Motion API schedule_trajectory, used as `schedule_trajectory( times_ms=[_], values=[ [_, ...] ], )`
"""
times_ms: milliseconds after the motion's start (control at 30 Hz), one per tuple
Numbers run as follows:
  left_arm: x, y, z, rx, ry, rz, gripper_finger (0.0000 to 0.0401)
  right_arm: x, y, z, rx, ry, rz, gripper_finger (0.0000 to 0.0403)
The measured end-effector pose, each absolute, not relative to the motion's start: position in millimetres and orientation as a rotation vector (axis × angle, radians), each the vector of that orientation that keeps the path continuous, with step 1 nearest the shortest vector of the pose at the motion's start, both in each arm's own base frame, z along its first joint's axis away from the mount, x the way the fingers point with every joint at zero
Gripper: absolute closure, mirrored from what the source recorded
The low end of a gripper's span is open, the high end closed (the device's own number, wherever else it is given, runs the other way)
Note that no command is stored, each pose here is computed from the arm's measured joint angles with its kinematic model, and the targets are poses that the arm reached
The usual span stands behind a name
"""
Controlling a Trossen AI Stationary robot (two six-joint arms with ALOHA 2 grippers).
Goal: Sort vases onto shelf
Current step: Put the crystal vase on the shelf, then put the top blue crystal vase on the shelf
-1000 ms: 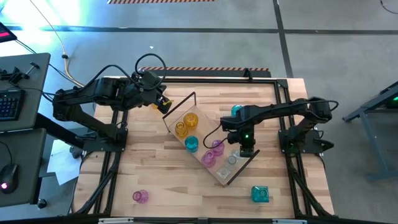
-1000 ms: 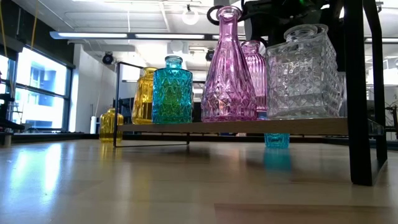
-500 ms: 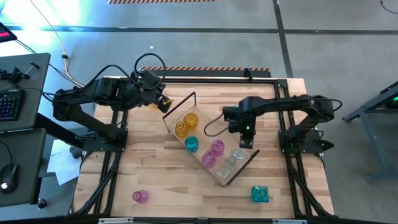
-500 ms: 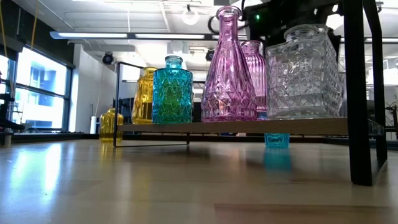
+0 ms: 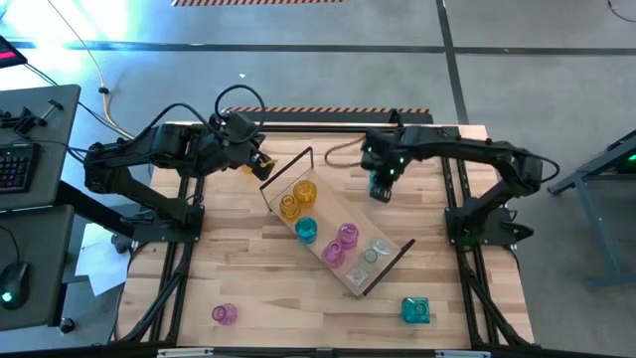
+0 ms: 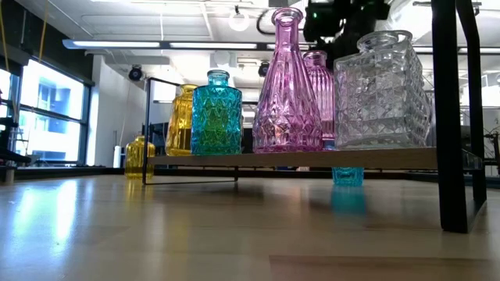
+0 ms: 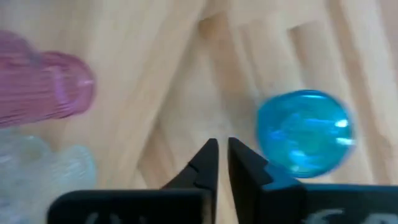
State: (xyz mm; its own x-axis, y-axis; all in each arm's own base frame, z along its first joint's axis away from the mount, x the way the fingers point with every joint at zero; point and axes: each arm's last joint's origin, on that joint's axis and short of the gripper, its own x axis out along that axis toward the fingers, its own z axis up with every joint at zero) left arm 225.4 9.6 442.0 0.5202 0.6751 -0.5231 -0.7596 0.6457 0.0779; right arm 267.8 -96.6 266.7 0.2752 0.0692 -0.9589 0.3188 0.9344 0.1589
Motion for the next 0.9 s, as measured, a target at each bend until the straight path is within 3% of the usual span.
schedule_trajectory(
  times_ms=[233,400,633,900],
  values=[
    [221.4,-1.1,442.0,-0.040,0.565,0.880,0.0401,256.3,-132.3,267.5,0.417,1.221,-0.235,0.0278],
    [194.9,-5.9,449.4,-0.048,0.528,0.912,0.0401,252.6,-142.9,267.9,0.428,1.196,-0.267,0.0215],
    [161.2,-7.4,452.6,-0.105,0.486,0.981,0.0401,255.4,-149.0,259.6,0.425,1.226,-0.305,0.0199],
    [162.0,-8.6,451.4,-0.112,0.488,0.983,0.0401,263.9,-154.1,232.1,0.473,1.349,-0.293,0.0199]
  ],
)
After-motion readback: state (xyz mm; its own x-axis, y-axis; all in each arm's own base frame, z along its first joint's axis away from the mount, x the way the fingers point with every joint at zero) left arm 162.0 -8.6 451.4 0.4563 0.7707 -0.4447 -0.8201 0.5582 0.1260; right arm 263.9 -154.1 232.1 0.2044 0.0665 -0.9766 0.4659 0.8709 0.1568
